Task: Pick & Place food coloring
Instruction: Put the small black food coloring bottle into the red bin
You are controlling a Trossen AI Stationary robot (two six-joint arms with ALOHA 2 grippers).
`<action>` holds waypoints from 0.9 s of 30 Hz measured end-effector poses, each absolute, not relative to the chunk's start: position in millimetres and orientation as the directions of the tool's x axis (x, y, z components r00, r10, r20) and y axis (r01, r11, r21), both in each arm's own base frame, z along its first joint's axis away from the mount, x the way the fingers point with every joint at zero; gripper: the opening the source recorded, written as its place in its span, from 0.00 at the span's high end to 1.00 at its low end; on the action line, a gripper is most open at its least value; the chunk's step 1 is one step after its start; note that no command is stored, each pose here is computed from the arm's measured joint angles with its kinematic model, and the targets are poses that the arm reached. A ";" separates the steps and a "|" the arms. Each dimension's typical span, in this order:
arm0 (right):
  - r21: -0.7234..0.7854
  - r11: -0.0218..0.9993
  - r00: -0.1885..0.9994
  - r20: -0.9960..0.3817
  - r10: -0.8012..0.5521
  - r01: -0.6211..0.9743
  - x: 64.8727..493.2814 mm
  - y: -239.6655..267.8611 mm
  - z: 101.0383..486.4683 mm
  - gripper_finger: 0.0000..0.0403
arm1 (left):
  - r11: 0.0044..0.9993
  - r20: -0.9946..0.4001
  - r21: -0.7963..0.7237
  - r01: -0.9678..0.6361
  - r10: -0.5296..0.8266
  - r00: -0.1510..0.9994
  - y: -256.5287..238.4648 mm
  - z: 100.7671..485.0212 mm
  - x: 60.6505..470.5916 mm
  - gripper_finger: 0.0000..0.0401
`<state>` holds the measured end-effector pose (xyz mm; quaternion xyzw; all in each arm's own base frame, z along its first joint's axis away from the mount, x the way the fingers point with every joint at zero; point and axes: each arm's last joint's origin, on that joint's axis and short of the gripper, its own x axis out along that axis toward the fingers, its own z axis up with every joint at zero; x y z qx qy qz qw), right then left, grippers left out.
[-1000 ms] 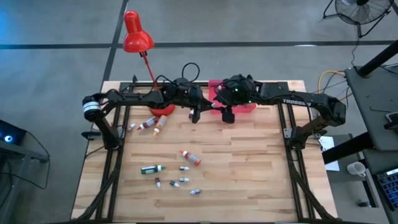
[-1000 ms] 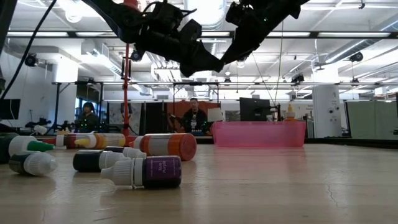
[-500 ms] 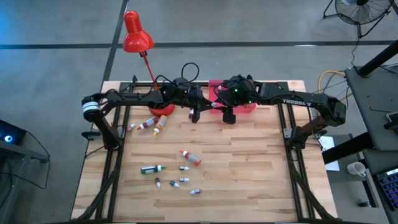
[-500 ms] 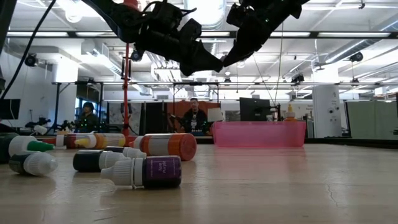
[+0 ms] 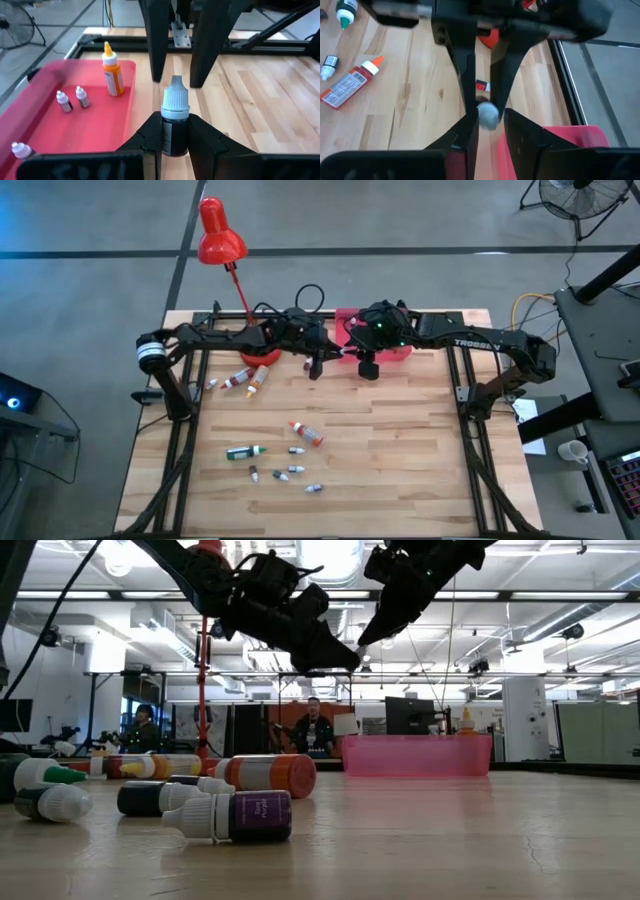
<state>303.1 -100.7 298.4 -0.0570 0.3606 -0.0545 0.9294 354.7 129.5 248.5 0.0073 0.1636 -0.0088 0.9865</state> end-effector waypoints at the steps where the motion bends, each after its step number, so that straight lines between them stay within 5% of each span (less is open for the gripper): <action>1: -0.145 0.988 0.734 -0.664 -0.143 0.060 303.0 -100.7 298.4 0.78 | 1.000 -0.327 0.006 0.019 -0.016 0.945 129.6 246.7 355.3 0.88; 16: -0.127 0.989 0.715 -0.685 -0.139 0.070 302.5 -101.8 294.3 0.68 | 1.000 -0.300 0.011 0.017 -0.013 0.954 131.2 256.5 359.8 0.88; 27: -0.117 0.990 0.711 -0.689 -0.138 0.078 303.2 -102.0 292.9 0.73 | 1.000 -0.332 -0.001 0.019 -0.018 0.943 130.6 253.0 358.7 0.88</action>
